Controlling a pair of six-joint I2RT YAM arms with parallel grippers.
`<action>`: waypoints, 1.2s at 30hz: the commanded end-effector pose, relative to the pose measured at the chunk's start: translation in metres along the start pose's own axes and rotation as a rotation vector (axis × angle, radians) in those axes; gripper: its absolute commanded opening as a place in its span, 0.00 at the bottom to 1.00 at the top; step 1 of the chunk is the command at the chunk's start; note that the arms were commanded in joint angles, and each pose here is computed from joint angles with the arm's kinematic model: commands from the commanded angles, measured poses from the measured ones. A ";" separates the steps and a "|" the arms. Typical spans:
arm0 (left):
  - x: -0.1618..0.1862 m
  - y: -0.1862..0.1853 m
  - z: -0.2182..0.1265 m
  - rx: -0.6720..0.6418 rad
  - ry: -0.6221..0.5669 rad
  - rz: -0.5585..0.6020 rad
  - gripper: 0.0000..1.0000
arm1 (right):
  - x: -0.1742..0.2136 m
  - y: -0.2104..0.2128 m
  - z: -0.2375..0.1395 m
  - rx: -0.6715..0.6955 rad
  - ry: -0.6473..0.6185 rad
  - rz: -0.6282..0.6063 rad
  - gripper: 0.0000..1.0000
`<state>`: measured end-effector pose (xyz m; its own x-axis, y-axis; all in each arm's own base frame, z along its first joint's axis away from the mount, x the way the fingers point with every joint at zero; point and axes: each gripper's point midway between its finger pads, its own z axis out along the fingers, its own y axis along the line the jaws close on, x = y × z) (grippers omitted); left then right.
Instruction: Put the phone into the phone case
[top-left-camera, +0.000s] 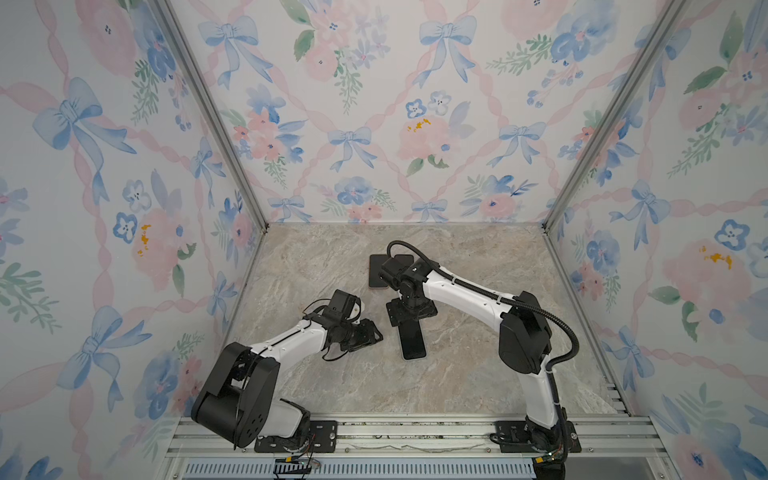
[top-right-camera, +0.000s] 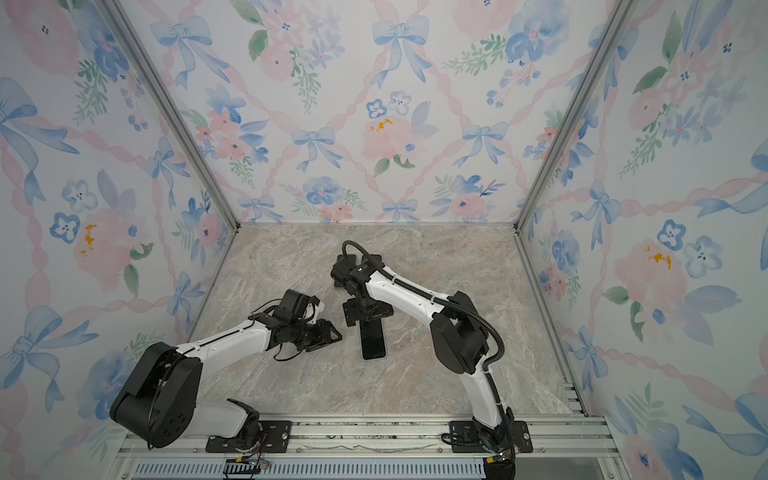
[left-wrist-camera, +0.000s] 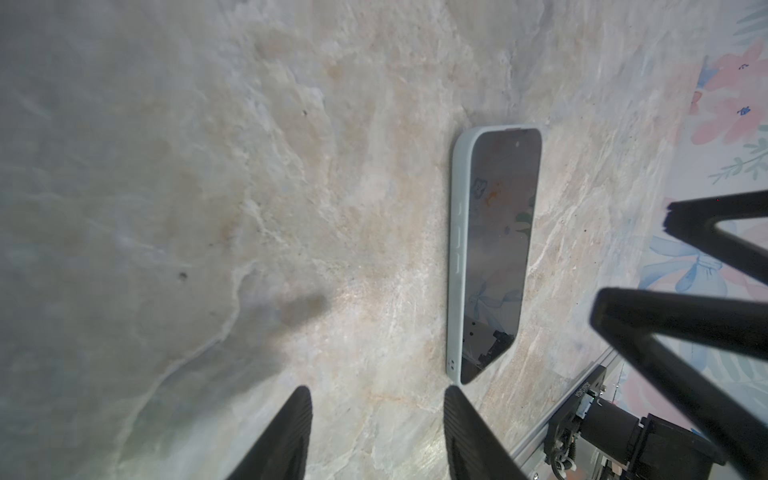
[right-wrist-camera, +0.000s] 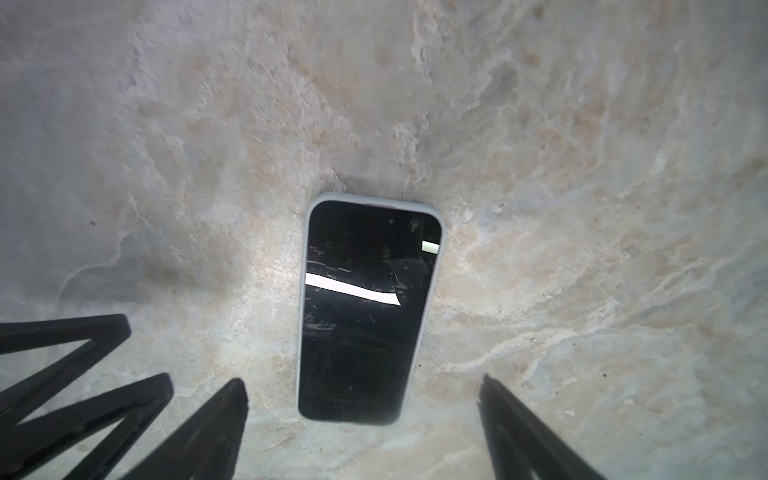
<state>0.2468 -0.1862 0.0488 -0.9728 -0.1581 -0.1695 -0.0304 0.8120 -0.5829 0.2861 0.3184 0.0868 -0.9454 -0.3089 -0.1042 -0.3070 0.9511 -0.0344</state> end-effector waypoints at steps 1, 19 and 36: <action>0.005 0.001 -0.007 0.011 0.000 0.020 0.53 | 0.012 -0.001 0.005 0.024 0.072 -0.005 0.96; 0.008 0.005 -0.005 0.005 0.008 0.010 0.59 | 0.022 0.002 0.065 -0.026 0.149 0.060 0.95; 0.005 0.002 -0.004 0.007 0.011 0.012 0.86 | 0.023 -0.006 0.067 -0.045 0.152 0.105 0.74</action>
<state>0.2435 -0.1839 0.0522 -0.9713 -0.1542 -0.1813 -0.0183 0.8078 -0.5892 0.2732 0.3113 0.0205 -0.9726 -0.2295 0.0367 -0.2293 0.9733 0.0105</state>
